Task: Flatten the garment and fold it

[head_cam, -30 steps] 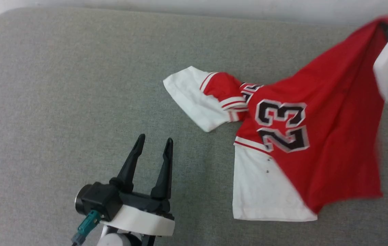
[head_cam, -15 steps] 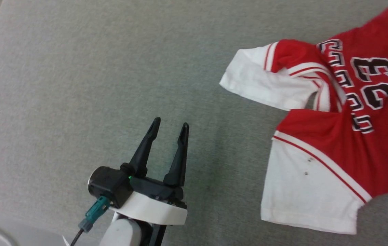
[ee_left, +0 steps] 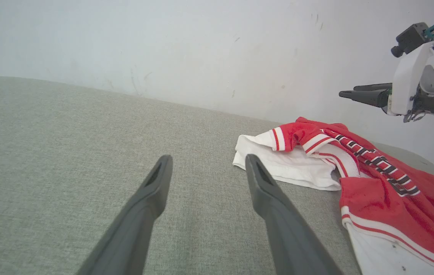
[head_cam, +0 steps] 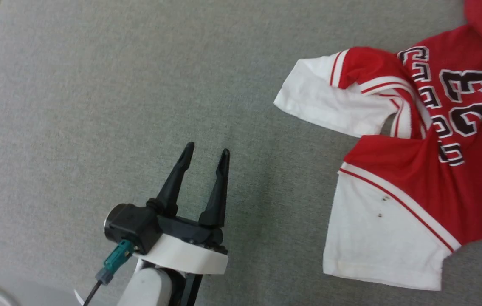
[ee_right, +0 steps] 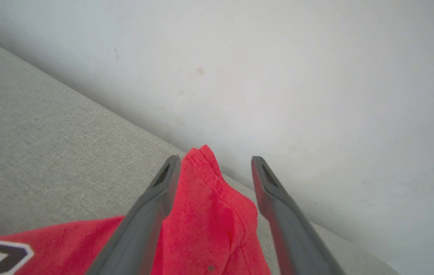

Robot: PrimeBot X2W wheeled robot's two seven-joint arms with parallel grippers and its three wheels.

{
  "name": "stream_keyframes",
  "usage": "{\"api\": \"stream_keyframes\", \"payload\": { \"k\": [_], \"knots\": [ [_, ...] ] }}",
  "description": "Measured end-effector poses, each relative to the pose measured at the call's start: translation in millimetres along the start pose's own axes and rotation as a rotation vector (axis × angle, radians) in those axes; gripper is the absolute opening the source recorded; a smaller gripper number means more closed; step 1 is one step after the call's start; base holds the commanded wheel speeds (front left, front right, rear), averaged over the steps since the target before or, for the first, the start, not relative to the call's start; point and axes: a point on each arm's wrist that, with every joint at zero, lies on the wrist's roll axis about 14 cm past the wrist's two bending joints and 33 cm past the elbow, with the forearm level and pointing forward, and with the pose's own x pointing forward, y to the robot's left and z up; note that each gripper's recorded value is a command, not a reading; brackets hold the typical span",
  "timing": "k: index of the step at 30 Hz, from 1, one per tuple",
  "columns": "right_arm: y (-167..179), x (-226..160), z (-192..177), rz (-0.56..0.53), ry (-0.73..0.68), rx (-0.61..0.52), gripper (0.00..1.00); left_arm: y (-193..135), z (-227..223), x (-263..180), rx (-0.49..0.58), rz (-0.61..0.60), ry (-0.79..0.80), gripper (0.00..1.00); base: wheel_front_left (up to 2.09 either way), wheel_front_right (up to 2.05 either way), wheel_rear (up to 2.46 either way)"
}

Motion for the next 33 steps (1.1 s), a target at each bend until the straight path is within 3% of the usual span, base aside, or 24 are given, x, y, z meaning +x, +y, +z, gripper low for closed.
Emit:
{"api": "stream_keyframes", "payload": {
  "k": [6, 13, 19, 25, 30, 33],
  "knots": [
    [-9.4, -47.3, 19.6, -0.041, -0.133, 0.163, 1.0, -6.8, 14.8, -8.5, 0.008, -0.019, -0.043, 1.0, 0.0, 0.0, 0.0],
    [-19.1, -137.5, 18.4, -0.116, -0.256, 0.207, 1.0, -19.1, 25.7, -15.5, 0.012, -0.058, -0.079, 1.0, 0.0, 0.0, 0.0],
    [0.6, -213.8, -23.2, -0.206, -0.243, 0.304, 1.0, -32.7, 26.1, -23.8, -0.004, -0.1, -0.081, 1.0, 0.0, 0.0, 0.0],
    [-18.1, -279.9, -60.5, -0.352, -0.283, 0.358, 1.0, -48.4, 32.3, -27.7, -0.01, -0.151, -0.101, 1.0, 0.0, 0.0, 0.0],
    [-18.0, -312.8, -104.0, -0.423, -0.266, 0.457, 1.0, -54.2, 30.4, -34.0, -0.012, -0.169, -0.093, 1.0, 0.0, 0.0, 0.0],
    [-12.2, -318.5, -112.3, -0.427, -0.264, 0.484, 1.0, -58.6, 31.0, -32.5, 0.018, -0.188, -0.098, 1.0, 0.0, 0.0, 0.0]
  ]
}}
